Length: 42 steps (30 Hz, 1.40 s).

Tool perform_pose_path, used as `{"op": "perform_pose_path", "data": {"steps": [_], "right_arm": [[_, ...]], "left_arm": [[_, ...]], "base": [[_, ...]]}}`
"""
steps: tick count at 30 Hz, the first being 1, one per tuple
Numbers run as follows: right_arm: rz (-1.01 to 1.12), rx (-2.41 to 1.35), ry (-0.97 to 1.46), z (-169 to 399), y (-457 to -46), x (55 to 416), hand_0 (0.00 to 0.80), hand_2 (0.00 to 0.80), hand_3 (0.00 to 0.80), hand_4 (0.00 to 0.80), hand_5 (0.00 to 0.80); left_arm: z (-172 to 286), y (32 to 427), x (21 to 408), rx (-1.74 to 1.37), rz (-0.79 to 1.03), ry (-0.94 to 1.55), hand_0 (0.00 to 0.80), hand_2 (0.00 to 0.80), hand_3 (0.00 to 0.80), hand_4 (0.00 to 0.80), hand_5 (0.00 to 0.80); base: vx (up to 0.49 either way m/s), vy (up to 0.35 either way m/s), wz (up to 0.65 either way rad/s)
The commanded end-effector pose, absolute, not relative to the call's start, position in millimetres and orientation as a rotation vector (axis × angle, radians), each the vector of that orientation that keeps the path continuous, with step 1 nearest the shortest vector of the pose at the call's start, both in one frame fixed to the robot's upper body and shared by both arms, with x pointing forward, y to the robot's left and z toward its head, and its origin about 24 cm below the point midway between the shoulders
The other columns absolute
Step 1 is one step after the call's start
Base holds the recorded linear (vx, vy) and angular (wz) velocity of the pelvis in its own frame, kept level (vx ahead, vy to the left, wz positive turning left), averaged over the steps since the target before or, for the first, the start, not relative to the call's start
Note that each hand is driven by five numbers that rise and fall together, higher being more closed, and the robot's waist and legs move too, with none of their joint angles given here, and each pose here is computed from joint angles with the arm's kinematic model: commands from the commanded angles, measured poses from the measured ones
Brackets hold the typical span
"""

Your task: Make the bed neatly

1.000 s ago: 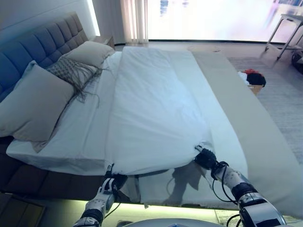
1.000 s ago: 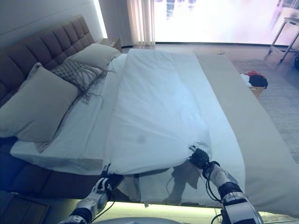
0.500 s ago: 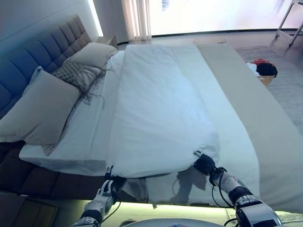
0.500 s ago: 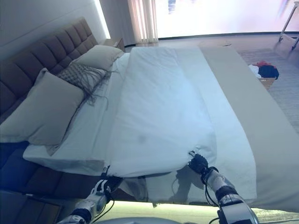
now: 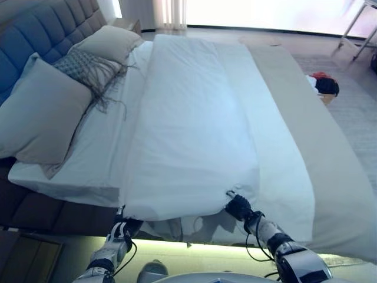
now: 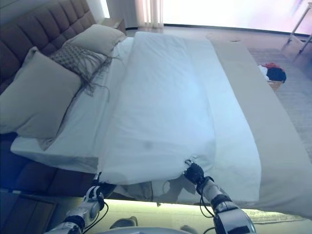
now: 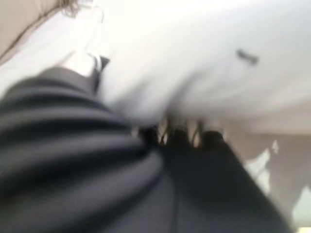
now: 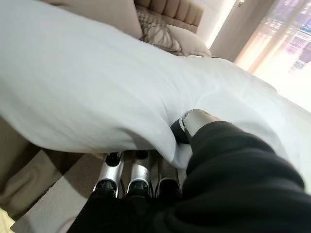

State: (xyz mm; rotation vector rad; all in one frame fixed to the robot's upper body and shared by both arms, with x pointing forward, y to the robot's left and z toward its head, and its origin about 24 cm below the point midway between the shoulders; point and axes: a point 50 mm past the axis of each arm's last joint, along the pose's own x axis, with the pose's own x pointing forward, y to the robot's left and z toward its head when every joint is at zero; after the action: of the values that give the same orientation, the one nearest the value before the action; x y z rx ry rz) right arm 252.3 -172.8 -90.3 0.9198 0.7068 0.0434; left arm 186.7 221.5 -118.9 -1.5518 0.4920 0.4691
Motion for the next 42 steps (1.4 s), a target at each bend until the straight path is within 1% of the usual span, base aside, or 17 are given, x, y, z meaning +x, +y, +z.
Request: {"op": "perform_pose_path", "data": {"steps": [1,7,11,15,20,23,27,31,37,39,42], "right_arm": [[-0.094,0.889,0.559,-73.4,-230.3,261.3,0.8,0.8,0.8,0.8,0.8],[-0.073,0.856,0.6,-73.4,-219.2,266.5,0.8,0.8,0.8,0.8,0.8],[-0.103,0.848,0.614,-80.6,-223.7,256.4,0.8,0.8,0.8,0.8,0.8],[-0.165,0.834,0.615,-81.4,-236.2,251.7,0.8,0.8,0.8,0.8,0.8],[-0.224,0.79,0.644,-78.5,-253.7,249.7,0.8,0.8,0.8,0.8,0.8],[-0.246,0.755,0.68,-78.3,-264.4,245.5,0.8,0.8,0.8,0.8,0.8],[-0.27,0.752,0.746,-89.3,-270.3,227.0,0.8,0.8,0.8,0.8,0.8],[-0.287,0.768,0.766,-95.3,-265.7,221.4,0.8,0.8,0.8,0.8,0.8],[-0.305,0.785,0.74,-98.2,-260.1,220.5,0.8,0.8,0.8,0.8,0.8],[-0.289,0.786,0.742,-99.9,-252.8,221.6,0.8,0.8,0.8,0.8,0.8],[-0.254,0.805,0.753,-106.4,-247.3,211.9,0.8,0.8,0.8,0.8,0.8]], "left_arm": [[-88.8,317.8,178.5,-1.465,0.704,0.112,0.8,0.8,0.8,0.8,0.8],[-78.0,324.5,192.4,-1.444,0.703,0.081,0.8,0.8,0.8,0.8,0.8],[-77.5,319.7,198.6,-1.435,0.691,0.087,0.8,0.8,0.8,0.8,0.8],[-80.3,304.2,206.9,-1.44,0.647,0.103,0.8,0.8,0.8,0.8,0.8],[-87.6,284.4,211.2,-1.485,0.623,0.132,0.8,0.8,0.8,0.8,0.8],[-90.0,281.6,211.2,-1.509,0.634,0.135,0.8,0.8,0.8,0.8,0.8],[-92.7,283.8,206.9,-1.523,0.656,0.155,0.8,0.8,0.8,0.8,0.8],[-94.3,285.6,204.4,-1.519,0.661,0.189,0.8,0.8,0.8,0.8,0.8],[-96.8,281.5,202.2,-1.51,0.617,0.26,0.8,0.8,0.8,0.8,0.8],[-96.5,287.1,197.7,-1.501,0.617,0.261,0.8,0.8,0.8,0.8,0.8],[-94.5,297.0,192.8,-1.471,0.609,0.258,0.8,0.8,0.8,0.8,0.8]], "base": [[-0.187,0.061,-0.24],[-0.23,0.094,-0.12],[-0.18,0.196,0.07],[-0.159,0.373,0.3],[-0.132,0.509,0.36],[-0.108,0.474,0.16],[-0.076,0.314,-0.06],[-0.104,0.23,-0.05],[-0.109,0.21,-0.13],[-0.126,0.267,0.01],[-0.136,0.153,0.18]]}}
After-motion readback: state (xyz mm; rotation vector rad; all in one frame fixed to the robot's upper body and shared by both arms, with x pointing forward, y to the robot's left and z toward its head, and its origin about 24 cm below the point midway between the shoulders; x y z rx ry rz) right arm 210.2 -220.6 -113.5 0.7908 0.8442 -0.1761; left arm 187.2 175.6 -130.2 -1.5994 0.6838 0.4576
